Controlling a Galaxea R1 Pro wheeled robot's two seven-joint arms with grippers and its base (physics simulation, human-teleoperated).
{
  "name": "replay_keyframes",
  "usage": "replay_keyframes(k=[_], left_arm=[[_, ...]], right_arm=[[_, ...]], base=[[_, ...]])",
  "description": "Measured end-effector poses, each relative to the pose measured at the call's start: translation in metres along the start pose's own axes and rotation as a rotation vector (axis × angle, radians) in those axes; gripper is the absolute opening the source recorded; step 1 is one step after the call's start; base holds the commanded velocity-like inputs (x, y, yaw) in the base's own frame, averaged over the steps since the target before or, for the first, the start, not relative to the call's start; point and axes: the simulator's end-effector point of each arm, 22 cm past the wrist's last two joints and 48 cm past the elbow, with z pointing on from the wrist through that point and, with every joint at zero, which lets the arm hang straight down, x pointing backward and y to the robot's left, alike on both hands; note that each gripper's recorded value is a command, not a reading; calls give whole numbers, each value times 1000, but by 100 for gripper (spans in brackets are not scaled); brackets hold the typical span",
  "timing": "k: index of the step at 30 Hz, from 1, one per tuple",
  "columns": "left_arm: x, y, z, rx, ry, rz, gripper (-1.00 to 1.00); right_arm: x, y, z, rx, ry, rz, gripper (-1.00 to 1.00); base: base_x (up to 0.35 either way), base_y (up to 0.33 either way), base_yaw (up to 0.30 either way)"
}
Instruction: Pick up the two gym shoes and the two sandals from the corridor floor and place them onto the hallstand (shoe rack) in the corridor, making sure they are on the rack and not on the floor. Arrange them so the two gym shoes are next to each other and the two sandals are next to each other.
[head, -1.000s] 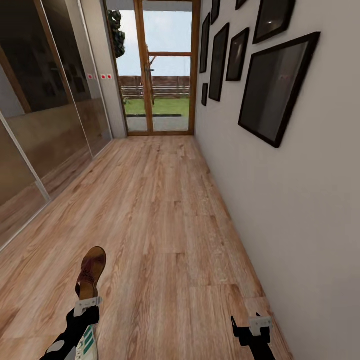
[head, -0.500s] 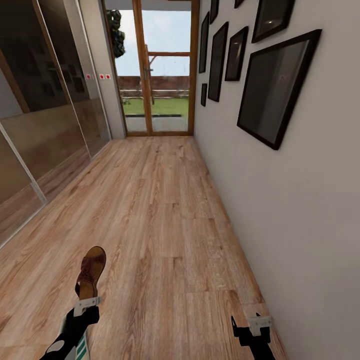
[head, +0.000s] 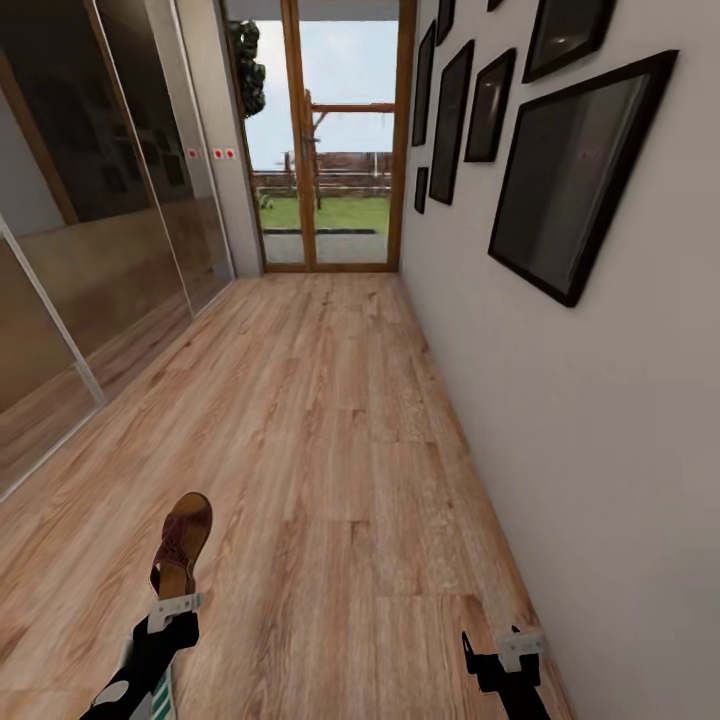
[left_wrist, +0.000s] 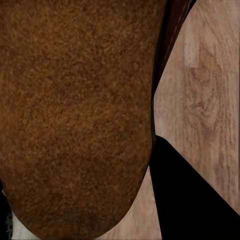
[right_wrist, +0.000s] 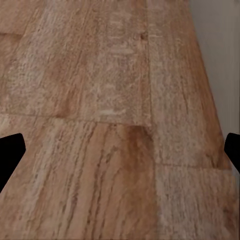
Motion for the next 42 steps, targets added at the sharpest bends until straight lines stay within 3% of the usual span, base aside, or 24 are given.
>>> replay_keyframes(k=[32, 42], left_arm=[[-5, 1, 1, -2, -13, 1, -100], [-6, 1, 1, -2, -14, 1, -100]], right_arm=[[0, 0, 0, -1, 1, 0, 100], [0, 0, 0, 0, 0, 0, 100]], base=[[107, -56, 3], [265, -1, 0]])
